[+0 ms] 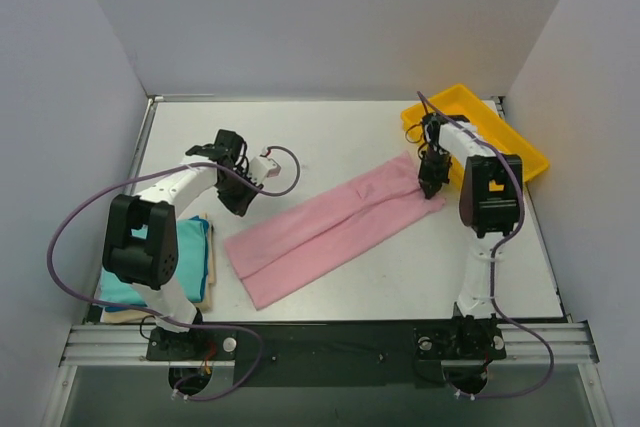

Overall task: Fold and stack the t-shirts
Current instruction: Rotate the tshirt 90 degrees

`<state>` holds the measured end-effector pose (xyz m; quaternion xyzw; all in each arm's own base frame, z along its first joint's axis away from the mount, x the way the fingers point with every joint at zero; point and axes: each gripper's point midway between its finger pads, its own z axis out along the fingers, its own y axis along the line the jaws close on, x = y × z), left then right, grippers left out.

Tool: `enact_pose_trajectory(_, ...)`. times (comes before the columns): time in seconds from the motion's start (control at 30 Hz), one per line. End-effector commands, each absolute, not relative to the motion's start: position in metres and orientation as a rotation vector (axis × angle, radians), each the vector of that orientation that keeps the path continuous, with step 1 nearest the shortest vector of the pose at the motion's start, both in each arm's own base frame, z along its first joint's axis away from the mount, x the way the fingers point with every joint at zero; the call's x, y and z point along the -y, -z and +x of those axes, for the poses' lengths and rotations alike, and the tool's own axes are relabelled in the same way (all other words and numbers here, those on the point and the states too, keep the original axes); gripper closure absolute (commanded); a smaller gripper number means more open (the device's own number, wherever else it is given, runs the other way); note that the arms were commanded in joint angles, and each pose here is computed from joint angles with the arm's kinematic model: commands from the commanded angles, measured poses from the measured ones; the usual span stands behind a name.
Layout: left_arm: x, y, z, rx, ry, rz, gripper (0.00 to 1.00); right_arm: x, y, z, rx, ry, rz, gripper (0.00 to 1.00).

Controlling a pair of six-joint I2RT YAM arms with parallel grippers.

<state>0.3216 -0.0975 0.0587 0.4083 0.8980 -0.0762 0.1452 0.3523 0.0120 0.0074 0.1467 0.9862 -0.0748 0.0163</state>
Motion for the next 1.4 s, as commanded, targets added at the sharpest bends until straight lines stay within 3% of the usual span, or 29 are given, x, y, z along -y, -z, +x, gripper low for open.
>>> enact_pose_trajectory(0.0,0.088,-0.062,0.316,-2.607,0.195,1.134,0.74,-0.042,-0.004,0.416,-3.031,0.23,0.234,1.0)
enact_pose_trajectory(0.2,0.08,-0.028,0.288,-2.629,0.186,1.261,0.73,-0.112,-0.028,0.514,-2.82,0.076,0.003,1.0)
enact_pose_trajectory(0.33,0.087,-0.012,0.251,-2.616,0.248,1.442,0.73,-0.123,-0.023,0.535,-2.771,-0.043,0.007,1.0)
enact_pose_trajectory(0.53,0.124,-0.017,0.184,-2.474,0.581,1.78,0.72,-0.132,-0.03,0.566,-2.659,-0.163,-0.009,1.0)
enact_pose_trajectory(0.67,0.14,-0.022,0.176,-2.351,0.527,1.915,0.71,-0.138,-0.076,0.589,-2.519,-0.242,0.002,1.0)
enact_pose_trajectory(0.8,0.151,-0.041,0.181,-2.337,0.569,1.869,0.71,-0.122,-0.131,0.588,-2.427,-0.261,0.092,1.0)
enact_pose_trajectory(0.87,0.145,-0.04,0.179,-2.35,0.54,1.876,0.71,-0.108,-0.128,0.567,-2.469,-0.228,0.147,0.98)
enact_pose_trajectory(1.03,0.125,-0.043,0.166,-2.341,0.475,1.958,0.67,-0.091,-0.109,0.525,-2.565,-0.151,0.241,0.67)
enact_pose_trajectory(1.07,0.122,-0.045,0.167,-2.334,0.446,1.953,0.67,-0.09,-0.095,0.518,-2.601,-0.138,0.263,0.65)
enact_pose_trajectory(1.37,0.112,-0.049,0.187,-2.363,0.244,1.812,0.66,-0.083,-0.034,0.532,-2.717,-0.102,0.277,0.65)
